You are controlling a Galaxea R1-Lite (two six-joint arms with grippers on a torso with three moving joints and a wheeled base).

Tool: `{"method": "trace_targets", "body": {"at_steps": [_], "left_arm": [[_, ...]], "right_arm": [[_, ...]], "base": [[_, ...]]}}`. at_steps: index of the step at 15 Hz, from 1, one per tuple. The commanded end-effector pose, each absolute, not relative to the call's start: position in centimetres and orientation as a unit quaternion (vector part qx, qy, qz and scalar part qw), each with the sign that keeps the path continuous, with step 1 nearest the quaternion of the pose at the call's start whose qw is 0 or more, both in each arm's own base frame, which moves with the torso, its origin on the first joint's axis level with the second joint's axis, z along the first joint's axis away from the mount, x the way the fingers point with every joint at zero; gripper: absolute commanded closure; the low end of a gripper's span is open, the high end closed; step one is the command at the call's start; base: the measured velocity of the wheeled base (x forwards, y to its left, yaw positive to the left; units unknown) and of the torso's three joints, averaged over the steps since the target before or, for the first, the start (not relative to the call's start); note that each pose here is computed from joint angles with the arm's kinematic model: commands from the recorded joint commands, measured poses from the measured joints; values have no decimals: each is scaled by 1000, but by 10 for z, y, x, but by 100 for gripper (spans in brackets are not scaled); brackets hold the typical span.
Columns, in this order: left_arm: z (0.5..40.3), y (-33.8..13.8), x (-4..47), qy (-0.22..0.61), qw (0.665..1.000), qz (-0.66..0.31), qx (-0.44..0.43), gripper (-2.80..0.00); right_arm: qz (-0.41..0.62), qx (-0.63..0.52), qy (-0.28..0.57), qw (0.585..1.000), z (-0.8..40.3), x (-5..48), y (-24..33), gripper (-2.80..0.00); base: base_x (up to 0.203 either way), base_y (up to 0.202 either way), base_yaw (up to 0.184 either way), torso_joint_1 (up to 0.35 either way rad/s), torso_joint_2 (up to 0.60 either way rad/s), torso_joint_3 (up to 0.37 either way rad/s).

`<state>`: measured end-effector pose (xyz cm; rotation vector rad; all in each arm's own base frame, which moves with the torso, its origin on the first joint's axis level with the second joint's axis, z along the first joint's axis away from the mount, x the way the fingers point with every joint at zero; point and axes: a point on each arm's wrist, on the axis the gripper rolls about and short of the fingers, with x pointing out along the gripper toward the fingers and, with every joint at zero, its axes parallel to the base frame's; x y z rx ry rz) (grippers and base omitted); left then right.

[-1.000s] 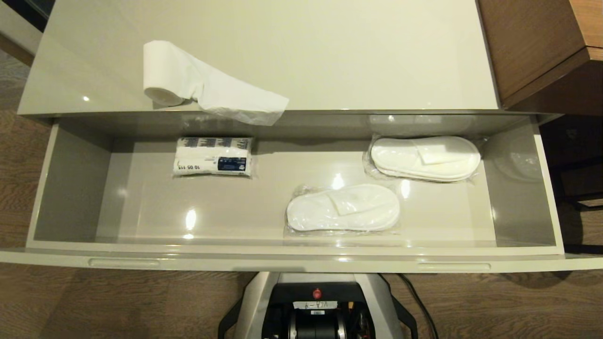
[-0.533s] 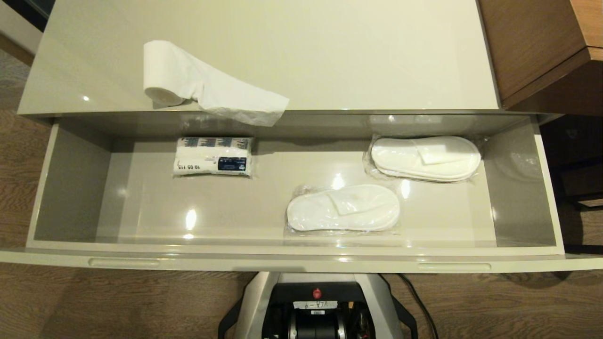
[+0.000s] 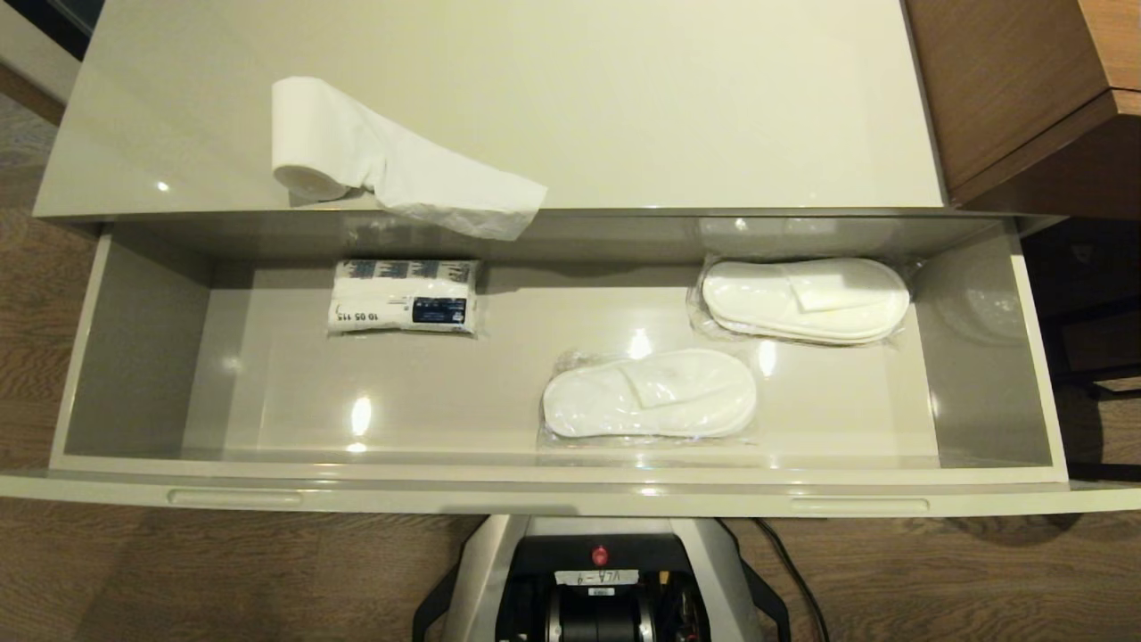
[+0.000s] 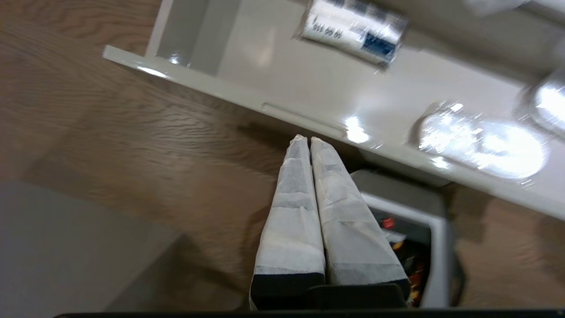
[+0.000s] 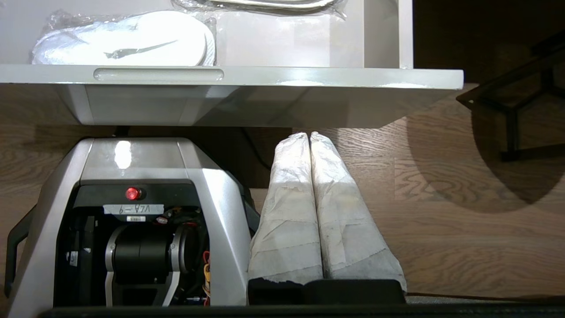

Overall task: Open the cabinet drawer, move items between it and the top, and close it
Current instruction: Pick up the roll paper on the table

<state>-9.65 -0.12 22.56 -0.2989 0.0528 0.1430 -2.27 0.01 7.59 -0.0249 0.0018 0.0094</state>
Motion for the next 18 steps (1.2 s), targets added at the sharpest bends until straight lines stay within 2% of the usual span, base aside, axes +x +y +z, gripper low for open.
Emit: {"method": "trace_targets", "body": {"at_steps": [1, 16, 18], "left_arm": [[214, 0, -85, 59, 988, 85, -117, 0], [212, 0, -76, 67, 988, 88, -109, 0], [213, 0, -77, 66, 988, 86, -110, 0]], "right_arm": [[5, -12, 1, 1000, 76, -23, 0, 0], [3, -12, 1, 1000, 75, -22, 0, 0], [3, -12, 1, 1000, 75, -22, 0, 0]], "base": [[0, 0, 0, 0, 0, 0], [0, 0, 0, 0, 0, 0], [0, 0, 0, 112, 101, 244]]}}
